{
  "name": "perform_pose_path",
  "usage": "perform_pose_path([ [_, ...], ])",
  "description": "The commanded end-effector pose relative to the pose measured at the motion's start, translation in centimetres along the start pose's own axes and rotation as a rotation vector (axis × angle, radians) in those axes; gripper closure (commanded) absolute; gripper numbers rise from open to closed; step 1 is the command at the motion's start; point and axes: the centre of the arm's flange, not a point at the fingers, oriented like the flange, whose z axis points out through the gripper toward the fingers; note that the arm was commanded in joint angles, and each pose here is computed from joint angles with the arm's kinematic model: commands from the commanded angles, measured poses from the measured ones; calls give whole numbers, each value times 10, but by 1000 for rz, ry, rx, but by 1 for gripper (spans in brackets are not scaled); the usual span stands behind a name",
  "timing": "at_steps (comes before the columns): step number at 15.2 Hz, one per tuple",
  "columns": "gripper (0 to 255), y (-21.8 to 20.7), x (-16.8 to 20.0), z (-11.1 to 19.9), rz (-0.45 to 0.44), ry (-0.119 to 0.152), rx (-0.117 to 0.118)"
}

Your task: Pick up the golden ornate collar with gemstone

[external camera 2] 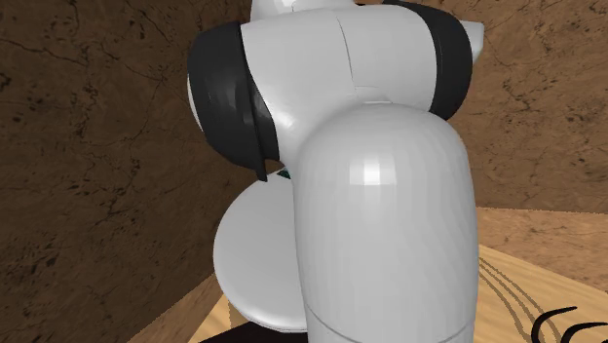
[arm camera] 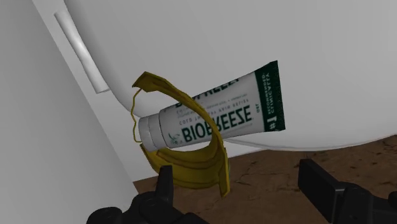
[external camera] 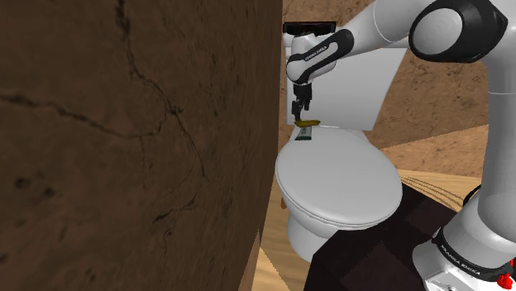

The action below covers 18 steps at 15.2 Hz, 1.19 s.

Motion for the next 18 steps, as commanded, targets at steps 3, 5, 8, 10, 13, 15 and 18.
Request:
perform_pose_path([
  [3, 0, 3, 10, 21, -6, 4, -2],
  [5, 0, 2, 11, 31, -6, 4, -2],
  [8, 0, 0, 11, 45, -6, 4, -2],
  [10, 255, 0, 12, 44, -6, 4, -2],
  [13, 255, 0, 12, 44, -6, 4, -2],
  [15, 255, 0, 12, 44, -6, 4, -2],
  [18, 255, 0, 12, 44, -6, 4, -2],
])
